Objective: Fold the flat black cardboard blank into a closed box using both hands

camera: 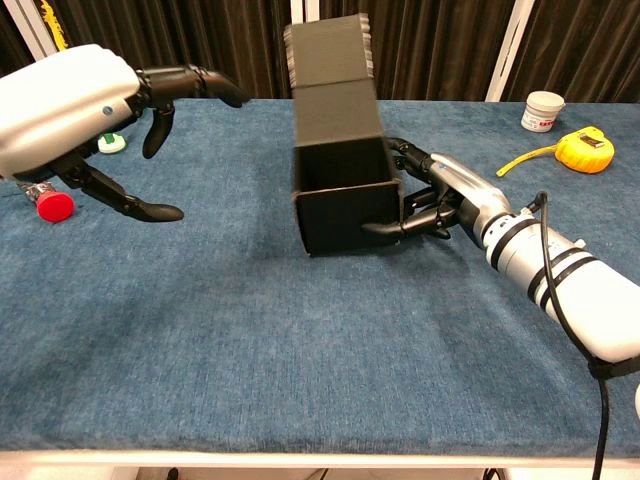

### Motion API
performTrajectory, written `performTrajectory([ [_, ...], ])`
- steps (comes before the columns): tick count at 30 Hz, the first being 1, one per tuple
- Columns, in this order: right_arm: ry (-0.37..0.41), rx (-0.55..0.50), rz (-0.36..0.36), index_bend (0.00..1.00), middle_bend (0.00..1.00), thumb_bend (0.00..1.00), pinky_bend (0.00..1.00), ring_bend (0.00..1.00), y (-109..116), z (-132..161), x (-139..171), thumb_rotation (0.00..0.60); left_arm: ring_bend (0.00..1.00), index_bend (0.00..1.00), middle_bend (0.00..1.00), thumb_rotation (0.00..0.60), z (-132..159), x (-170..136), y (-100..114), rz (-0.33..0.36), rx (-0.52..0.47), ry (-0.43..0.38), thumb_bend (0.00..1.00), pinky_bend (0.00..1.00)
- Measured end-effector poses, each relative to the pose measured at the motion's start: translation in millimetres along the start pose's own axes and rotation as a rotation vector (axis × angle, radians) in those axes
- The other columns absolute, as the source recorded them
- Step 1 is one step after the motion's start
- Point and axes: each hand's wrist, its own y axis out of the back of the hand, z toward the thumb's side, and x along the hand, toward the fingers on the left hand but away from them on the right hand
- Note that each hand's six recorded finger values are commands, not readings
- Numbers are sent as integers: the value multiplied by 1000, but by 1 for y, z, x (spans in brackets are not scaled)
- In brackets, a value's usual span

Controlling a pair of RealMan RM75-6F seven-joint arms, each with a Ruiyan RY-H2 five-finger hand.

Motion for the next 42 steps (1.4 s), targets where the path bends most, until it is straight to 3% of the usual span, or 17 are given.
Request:
performTrajectory([
  [10,-3,9,32,0,26,55,1000,649,-2,-6,17,600,630,9,115,596,-18,-12,-18,-75,-397,219,62,980],
  [18,-21,0,15,0,13,55,1000,636,16,-11,31,600,622,0,50,515,-27,-9,-41,-154,-618,339,62,979],
  [25,1,-35,-41,0,79,55,1000,646,52,-1,59,600,619,0,24,586,-43,8,-64,-194,-830,439,63,979],
  [37,177,-36,-138,0,112,50,1000,647,118,85,100,600,609,0,5,600,-39,44,-105,-281,-986,458,62,979],
  [42,177,-33,-154,0,112,50,1000,647,124,88,101,600,609,0,5,600,-31,59,-119,-311,-1024,450,63,980],
])
